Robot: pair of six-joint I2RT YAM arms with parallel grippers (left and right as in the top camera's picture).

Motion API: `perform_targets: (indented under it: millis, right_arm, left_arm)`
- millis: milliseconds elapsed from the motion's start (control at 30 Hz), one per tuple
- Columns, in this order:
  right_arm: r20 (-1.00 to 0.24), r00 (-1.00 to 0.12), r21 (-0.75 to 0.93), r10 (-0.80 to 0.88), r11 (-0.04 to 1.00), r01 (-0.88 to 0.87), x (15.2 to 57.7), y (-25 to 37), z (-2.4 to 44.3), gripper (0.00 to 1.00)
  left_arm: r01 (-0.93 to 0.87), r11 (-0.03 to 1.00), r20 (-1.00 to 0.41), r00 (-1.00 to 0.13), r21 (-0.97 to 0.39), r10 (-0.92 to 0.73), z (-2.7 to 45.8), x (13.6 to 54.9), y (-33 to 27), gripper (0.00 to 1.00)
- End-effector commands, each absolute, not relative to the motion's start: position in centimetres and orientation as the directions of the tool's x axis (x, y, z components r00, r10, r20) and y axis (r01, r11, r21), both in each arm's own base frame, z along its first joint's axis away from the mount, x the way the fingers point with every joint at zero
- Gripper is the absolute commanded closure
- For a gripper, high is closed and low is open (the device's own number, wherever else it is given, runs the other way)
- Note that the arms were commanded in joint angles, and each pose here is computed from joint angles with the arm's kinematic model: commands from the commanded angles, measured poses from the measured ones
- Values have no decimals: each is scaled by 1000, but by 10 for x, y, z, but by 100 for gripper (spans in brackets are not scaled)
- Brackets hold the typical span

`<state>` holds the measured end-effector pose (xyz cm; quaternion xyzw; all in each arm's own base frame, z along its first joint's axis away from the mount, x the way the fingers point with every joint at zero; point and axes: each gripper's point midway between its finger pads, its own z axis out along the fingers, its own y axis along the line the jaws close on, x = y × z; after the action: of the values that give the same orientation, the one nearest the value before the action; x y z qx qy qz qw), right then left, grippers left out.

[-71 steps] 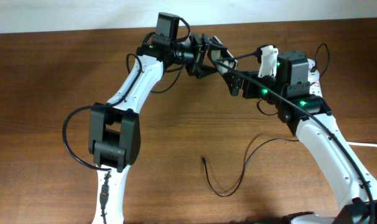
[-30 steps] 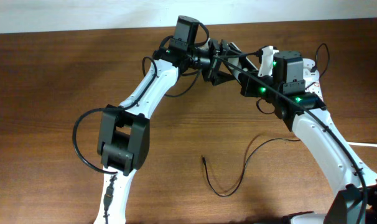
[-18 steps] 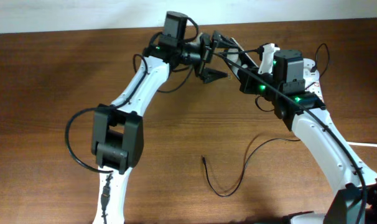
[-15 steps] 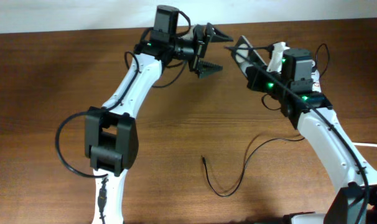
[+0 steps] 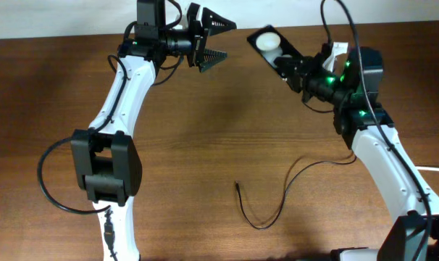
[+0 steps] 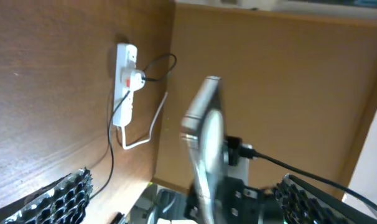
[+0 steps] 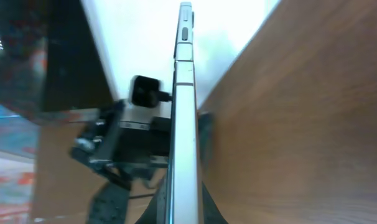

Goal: Plug charger to phone and switch on socket

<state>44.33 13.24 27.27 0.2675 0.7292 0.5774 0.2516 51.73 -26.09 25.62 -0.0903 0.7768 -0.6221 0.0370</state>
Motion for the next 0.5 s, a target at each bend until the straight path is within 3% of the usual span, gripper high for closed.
perform_targets:
  millis: [0, 133, 267, 467]
  right_arm:
    - [17, -716, 991, 698, 81, 103, 446, 155, 300, 96]
    - [61, -685, 990, 726, 46, 136, 447, 178, 302, 96]
    - [224, -667, 966, 711, -70, 250, 442, 191, 301, 96]
    - [237, -660, 962, 713, -78, 262, 438, 209, 301, 96]
  left_arm:
    - [-90, 227, 21, -958, -970, -287, 278, 528, -251, 0]
    - [-67, 199, -4, -942, -978, -335, 291, 541, -250, 1]
    - [-67, 172, 8, -947, -983, -322, 298, 540, -252, 1]
    - [-123, 155, 69, -946, -980, -316, 297, 535, -263, 1]
